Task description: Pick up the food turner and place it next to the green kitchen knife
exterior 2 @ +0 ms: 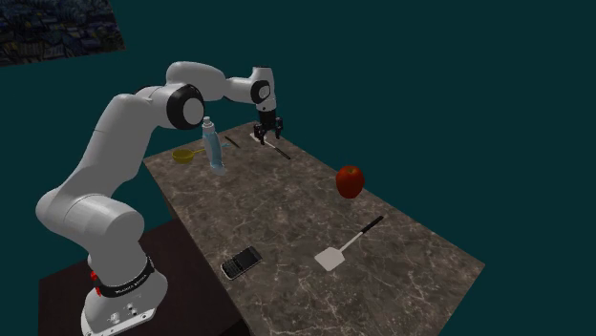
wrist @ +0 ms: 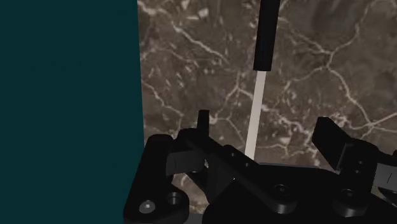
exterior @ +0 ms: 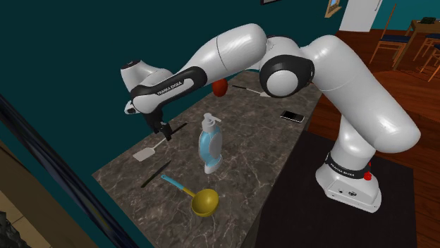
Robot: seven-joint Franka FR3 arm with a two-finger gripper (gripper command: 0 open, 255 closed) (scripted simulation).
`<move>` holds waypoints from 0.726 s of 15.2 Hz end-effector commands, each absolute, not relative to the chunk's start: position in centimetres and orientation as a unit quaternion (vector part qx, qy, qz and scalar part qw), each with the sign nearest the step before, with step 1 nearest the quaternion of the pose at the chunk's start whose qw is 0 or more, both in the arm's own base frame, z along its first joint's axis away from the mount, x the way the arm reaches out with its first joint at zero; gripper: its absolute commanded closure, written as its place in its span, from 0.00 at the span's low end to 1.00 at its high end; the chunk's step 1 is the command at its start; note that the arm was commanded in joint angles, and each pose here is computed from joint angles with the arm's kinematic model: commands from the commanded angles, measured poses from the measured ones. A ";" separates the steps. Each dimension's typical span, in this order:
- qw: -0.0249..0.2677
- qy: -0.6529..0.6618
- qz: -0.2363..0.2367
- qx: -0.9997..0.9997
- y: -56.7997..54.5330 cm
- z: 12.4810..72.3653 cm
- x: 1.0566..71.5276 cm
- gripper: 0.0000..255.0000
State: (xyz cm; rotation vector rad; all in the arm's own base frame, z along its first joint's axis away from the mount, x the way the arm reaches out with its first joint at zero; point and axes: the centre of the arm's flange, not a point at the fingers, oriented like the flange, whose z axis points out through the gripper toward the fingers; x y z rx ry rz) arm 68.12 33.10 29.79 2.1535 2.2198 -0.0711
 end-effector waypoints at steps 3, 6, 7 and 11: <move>0.024 0.717 -0.023 0.696 33.2 31.1 68.1 0.00; 0.024 0.717 -0.023 0.696 33.4 34.8 68.1 0.00; 0.024 0.717 -0.023 0.696 33.4 34.8 68.1 0.00; 0.024 0.717 -0.023 0.696 33.4 34.8 68.1 0.00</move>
